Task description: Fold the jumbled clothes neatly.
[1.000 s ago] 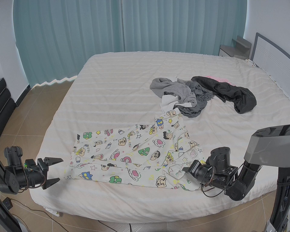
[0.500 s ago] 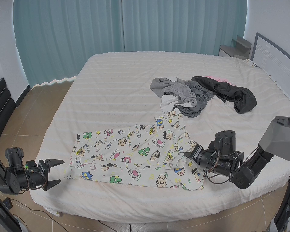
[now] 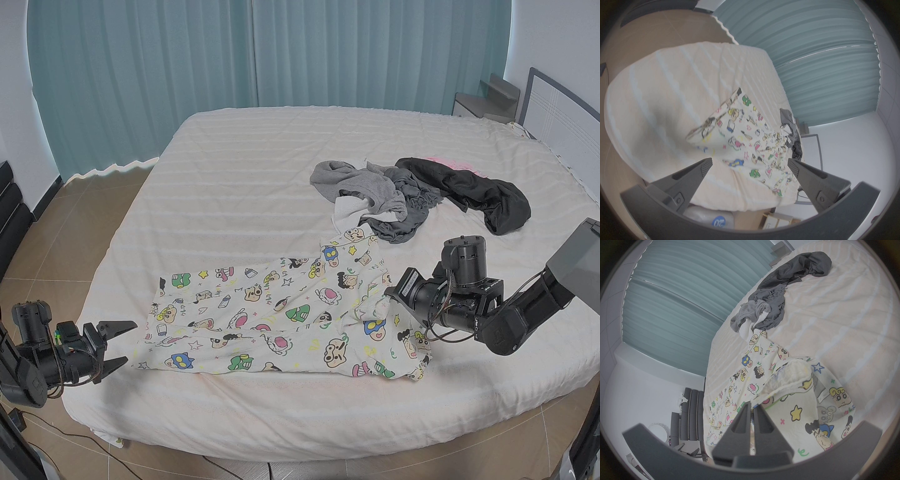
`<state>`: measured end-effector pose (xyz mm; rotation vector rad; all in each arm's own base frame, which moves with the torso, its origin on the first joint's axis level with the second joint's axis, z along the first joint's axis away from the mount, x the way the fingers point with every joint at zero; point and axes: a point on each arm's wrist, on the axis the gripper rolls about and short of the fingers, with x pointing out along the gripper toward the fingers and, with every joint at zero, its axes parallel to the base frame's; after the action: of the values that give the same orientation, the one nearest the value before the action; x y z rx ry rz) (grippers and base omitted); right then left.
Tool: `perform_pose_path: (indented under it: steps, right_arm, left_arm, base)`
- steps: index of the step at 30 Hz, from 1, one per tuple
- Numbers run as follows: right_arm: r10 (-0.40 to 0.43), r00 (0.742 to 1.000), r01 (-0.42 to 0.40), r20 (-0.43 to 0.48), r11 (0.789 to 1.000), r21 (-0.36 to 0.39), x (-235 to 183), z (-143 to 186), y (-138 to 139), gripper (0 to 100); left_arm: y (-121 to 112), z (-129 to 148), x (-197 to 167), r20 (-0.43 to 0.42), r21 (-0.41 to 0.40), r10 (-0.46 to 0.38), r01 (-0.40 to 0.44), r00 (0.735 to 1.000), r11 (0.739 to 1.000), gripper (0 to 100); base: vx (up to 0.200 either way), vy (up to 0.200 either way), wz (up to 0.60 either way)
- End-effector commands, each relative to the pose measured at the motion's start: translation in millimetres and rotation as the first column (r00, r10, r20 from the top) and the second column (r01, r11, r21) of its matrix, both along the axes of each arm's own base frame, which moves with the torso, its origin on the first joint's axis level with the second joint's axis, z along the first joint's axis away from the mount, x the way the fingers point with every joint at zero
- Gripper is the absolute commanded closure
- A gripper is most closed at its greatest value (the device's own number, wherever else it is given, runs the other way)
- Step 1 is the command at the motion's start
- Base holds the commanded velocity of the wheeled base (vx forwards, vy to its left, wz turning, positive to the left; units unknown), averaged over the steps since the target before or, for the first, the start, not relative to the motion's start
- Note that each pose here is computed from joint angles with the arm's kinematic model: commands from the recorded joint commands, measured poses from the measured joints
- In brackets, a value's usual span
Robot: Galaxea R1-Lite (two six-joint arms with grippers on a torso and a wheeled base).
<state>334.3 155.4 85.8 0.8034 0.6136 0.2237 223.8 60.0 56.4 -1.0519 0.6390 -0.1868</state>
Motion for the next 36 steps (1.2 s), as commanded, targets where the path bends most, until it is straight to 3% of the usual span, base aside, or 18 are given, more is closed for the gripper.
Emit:
perform_pose_path:
  steps: [1, 4, 8, 9, 11, 14, 15, 18, 30, 35, 36]
  right_arm:
    - [-0.027, 1.000, 0.027, -0.013, 0.999, -0.021, -5, -3, -6, 100]
    - [-0.033, 0.999, 0.033, -0.013, 0.999, -0.036, -15, -1, -5, 100]
    - [-0.011, 1.000, 0.010, -0.012, 0.999, -0.044, -27, 2, -4, 100]
    - [0.001, 1.000, -0.003, -0.022, 0.999, -0.052, -32, 0, -3, 100]
    - [0.027, 0.999, -0.030, -0.041, 0.997, -0.072, -40, -5, 1, 100]
    - [0.065, 0.996, -0.072, -0.069, 0.992, -0.105, -51, -14, 6, 100]
    - [0.083, 0.993, -0.092, -0.083, 0.989, -0.119, -55, -19, 10, 100]
    - [0.099, 0.991, -0.112, -0.094, 0.985, -0.134, -59, -23, 12, 100]
    - [0.145, 0.976, -0.177, -0.160, 0.963, -0.202, -75, -42, 11, 100]
    - [0.157, 0.973, -0.190, -0.168, 0.960, -0.207, -77, -45, 15, 100]
    - [0.158, 0.973, -0.192, -0.170, 0.959, -0.208, -77, -46, 15, 100]
  left_arm:
    - [11, 1, 32, 0.080, 0.066, 0.059, -0.065, 0.995, 0.996, 0]
    - [18, 11, 52, 0.150, 0.110, 0.043, -0.060, 0.988, 0.992, 0]
    - [16, 8, 69, 0.146, 0.221, -0.049, 0.016, 0.988, 0.975, 0]
    - [12, 3, 78, 0.097, 0.265, -0.108, 0.079, 0.989, 0.961, 0]
    - [7, 0, 88, 0.028, 0.290, -0.142, 0.128, 0.989, 0.948, 0]
    - [0, -6, 100, -0.079, 0.310, -0.143, 0.161, 0.987, 0.937, 0]
    - [-6, -14, 104, -0.127, 0.344, -0.148, 0.184, 0.981, 0.921, 0]
    - [-9, -27, 105, -0.161, 0.407, -0.162, 0.215, 0.974, 0.888, 0]
    - [-19, -39, 115, -0.185, 0.434, -0.167, 0.233, 0.969, 0.870, 0]
    - [-19, -38, 120, -0.183, 0.415, -0.148, 0.212, 0.972, 0.885, 0]
    - [-19, -37, 120, -0.182, 0.401, -0.142, 0.206, 0.973, 0.893, 100]
  base:
    - [0.000, 0.000, 0.00]
    - [0.000, 0.000, 0.00]
    - [0.000, 0.000, 0.00]
    - [0.000, 0.000, 0.00]
    - [0.000, 0.000, 0.00]
    - [0.000, 0.000, 0.00]
    - [0.000, 0.000, 0.00]
    - [0.000, 0.000, 0.00]
    - [0.000, 0.000, 0.00]
    - [0.000, 0.000, 0.00]
    - [0.000, 0.000, 0.00]
